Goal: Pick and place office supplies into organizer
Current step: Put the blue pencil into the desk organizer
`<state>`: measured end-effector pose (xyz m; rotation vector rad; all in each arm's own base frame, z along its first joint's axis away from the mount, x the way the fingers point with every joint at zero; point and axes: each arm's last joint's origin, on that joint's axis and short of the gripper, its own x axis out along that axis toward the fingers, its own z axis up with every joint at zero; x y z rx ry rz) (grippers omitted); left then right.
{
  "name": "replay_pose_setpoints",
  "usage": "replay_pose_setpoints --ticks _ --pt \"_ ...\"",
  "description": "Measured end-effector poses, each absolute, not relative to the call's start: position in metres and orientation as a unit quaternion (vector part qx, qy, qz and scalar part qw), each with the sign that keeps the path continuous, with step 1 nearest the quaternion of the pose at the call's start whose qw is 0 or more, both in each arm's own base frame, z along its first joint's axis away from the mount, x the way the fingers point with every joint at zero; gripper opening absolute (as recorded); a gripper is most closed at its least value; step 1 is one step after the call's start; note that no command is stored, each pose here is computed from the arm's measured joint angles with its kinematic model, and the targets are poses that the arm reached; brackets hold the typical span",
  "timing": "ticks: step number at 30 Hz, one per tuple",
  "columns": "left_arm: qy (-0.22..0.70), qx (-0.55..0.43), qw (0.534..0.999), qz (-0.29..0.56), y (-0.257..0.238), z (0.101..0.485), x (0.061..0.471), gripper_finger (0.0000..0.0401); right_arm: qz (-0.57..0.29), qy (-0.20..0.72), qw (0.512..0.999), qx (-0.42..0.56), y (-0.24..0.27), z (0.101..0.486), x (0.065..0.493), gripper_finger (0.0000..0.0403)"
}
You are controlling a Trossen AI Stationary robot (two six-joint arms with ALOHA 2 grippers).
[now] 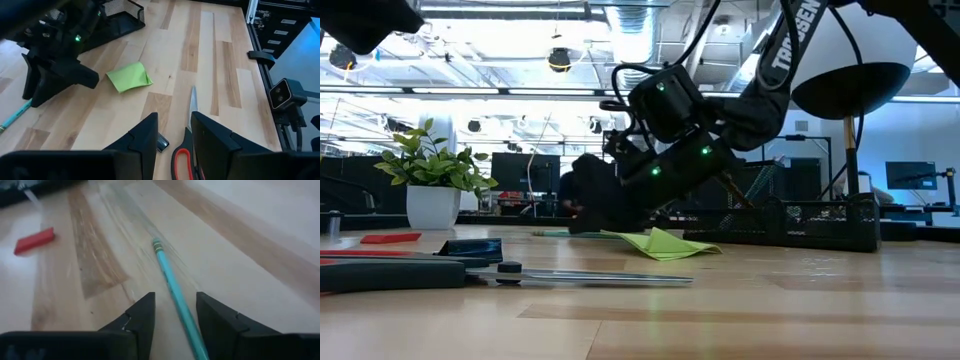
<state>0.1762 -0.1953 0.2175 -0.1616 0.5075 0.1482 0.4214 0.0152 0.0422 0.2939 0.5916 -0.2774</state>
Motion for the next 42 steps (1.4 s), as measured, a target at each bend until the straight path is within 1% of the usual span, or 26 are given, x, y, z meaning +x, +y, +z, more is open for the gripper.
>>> replay_pose_setpoints --ticks 5,11,16,19,23,25,29,31,34,38,42 --pt "0.254 -0.082 0.961 0.068 -0.196 0.217 0.175 0.0114 -0.128 0.268 0.943 0.153 0.022 0.038 0.423 0.0137" --pt "0.254 -0.082 0.961 0.068 -0.196 0.217 0.175 0.0114 -0.124 0.265 0.944 0.155 0.023 0.037 0.424 0.0136" --pt "0.255 -0.081 0.961 0.068 -0.196 0.217 0.175 0.0114 -0.108 0.268 0.946 0.146 0.042 0.036 0.422 0.0136" --pt "0.255 -0.079 0.961 0.067 -0.196 0.217 0.175 0.0114 -0.100 0.271 0.950 0.116 0.058 0.035 0.420 0.0136" --pt "0.255 -0.079 0.961 0.067 -0.196 0.217 0.175 0.0114 -0.084 0.267 0.954 0.109 0.073 0.036 0.418 0.0136" --pt "0.255 -0.079 0.961 0.067 -0.196 0.217 0.175 0.0114 -0.090 0.264 0.955 0.099 0.081 0.035 0.417 0.0136" --pt "0.255 -0.079 0.961 0.067 -0.196 0.217 0.175 0.0114 -0.110 0.264 0.958 0.018 0.096 0.036 0.415 0.0135" --pt "0.255 -0.078 0.961 0.067 -0.196 0.217 0.175 0.0114 -0.114 0.275 0.955 -0.007 0.096 0.036 0.416 0.0135" --pt "0.255 -0.080 0.961 0.067 -0.196 0.217 0.175 0.0114 -0.124 0.281 0.952 0.010 0.086 0.036 0.418 0.0135" --pt "0.255 -0.080 0.961 0.067 -0.196 0.217 0.175 0.0114 -0.098 0.285 0.953 0.028 0.074 0.037 0.421 0.0134" --pt "0.255 -0.080 0.961 0.067 -0.196 0.217 0.175 0.0114 -0.074 0.286 0.955 0.014 0.071 0.038 0.422 0.0123"
